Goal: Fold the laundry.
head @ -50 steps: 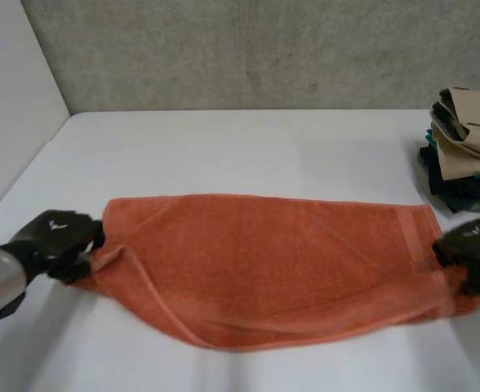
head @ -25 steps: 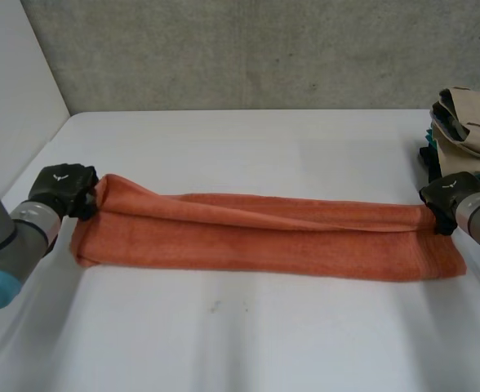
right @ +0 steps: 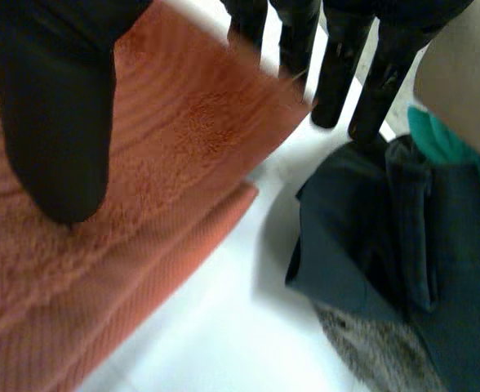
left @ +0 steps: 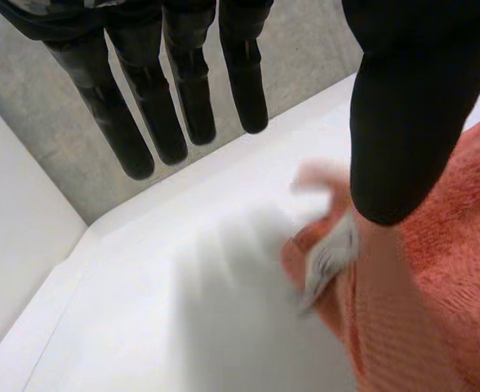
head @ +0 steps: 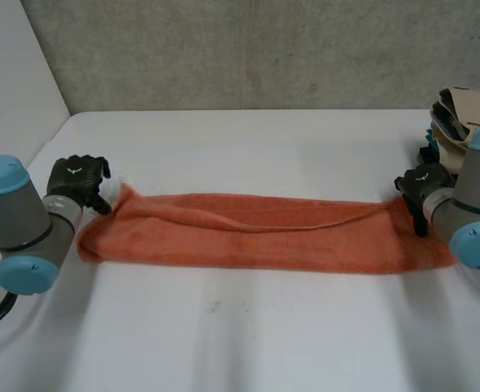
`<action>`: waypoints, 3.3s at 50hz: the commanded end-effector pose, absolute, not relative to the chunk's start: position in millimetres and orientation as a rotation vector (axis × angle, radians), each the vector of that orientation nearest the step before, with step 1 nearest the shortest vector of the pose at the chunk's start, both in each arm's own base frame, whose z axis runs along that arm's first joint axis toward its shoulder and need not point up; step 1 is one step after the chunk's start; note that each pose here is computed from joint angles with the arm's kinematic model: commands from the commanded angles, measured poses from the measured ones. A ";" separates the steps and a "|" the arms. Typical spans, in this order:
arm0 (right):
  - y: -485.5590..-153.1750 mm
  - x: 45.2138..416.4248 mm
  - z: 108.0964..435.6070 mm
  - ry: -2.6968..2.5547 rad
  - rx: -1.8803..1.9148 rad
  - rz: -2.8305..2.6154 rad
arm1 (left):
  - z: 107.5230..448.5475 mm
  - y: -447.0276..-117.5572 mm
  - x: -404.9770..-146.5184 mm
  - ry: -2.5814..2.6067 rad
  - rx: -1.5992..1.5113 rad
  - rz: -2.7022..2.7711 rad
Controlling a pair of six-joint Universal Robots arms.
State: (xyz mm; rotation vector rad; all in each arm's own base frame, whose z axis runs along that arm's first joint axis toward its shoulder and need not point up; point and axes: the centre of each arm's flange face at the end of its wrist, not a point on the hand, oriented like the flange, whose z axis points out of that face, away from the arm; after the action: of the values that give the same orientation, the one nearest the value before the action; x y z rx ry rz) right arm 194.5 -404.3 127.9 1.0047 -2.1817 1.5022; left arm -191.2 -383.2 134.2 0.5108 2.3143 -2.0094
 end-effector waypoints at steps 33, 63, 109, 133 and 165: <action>-456.7 219.6 133.5 -1.957 0.890 1.940 | 117.1 -440.6 -253.0 1.975 0.868 -2.148; -348.4 230.5 198.0 -2.174 1.065 1.927 | 176.4 -373.0 -236.2 1.984 0.779 -2.086; -362.9 58.9 152.8 -2.065 0.909 1.423 | 203.2 -304.3 -227.7 2.192 0.740 -2.234; -268.3 357.2 210.6 -1.203 1.604 2.232 | 220.7 -293.1 -209.7 2.147 0.680 -2.255; -258.3 336.5 184.5 -2.246 1.166 2.294 | 209.9 -266.9 -274.0 2.172 0.948 -2.338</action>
State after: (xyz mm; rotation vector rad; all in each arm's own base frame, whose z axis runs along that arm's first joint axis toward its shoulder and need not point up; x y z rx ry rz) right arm 397.4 -246.8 184.2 1.5116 -1.7578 2.4207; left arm -236.9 -281.8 220.4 0.7896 2.1453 -2.3111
